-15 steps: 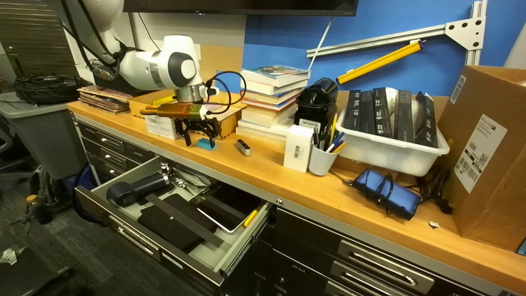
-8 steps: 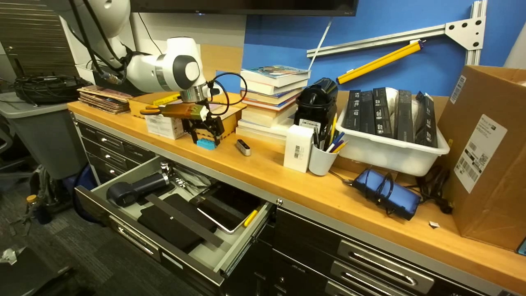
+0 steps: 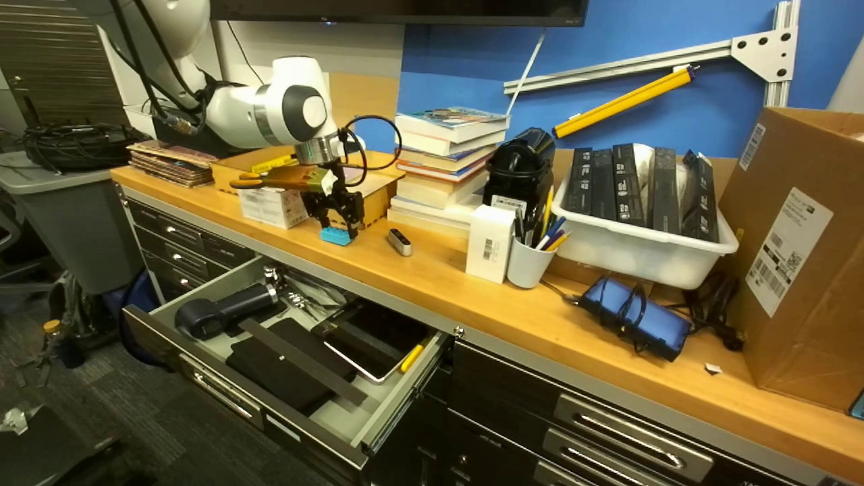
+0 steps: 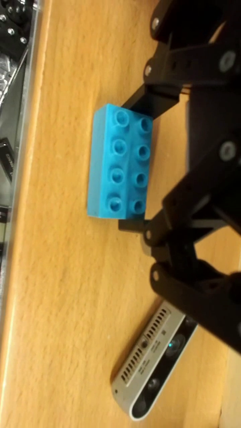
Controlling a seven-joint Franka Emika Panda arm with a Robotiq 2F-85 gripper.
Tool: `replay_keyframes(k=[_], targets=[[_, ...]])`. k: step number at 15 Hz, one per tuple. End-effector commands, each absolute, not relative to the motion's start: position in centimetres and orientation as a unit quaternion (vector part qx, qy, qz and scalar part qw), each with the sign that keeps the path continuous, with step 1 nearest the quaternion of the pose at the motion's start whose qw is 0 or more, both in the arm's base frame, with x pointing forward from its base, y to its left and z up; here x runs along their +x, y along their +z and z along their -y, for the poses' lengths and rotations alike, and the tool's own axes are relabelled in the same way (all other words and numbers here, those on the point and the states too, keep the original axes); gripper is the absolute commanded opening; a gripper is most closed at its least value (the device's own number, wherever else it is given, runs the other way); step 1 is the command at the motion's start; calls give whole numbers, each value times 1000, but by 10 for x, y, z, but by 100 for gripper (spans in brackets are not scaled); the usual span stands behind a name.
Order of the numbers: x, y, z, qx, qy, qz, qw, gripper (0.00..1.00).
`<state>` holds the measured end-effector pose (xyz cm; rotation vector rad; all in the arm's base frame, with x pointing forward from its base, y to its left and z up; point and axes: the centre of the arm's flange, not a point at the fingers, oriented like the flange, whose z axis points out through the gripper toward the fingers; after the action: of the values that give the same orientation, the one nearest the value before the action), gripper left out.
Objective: Put the blue block inside the open drawer
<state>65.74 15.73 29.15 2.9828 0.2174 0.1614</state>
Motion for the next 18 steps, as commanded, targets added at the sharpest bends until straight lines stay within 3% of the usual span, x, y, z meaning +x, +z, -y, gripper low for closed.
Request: replay_keyframes(k=[1,7,13,14,15,16,18], targets=[[631,312,-145,991,17,-92,96,47],[566,302,-105,989,-19,-106,103,47],[526,230,-93,989,-40,-101,97,47],[521,218,-93,990,-46,-101,90,83],[516,212,-93,990,-47,-101,87,93],[512,210,-92,990,-48,-103,82,99],[503,213,-87,990,-59,-106,78,100]])
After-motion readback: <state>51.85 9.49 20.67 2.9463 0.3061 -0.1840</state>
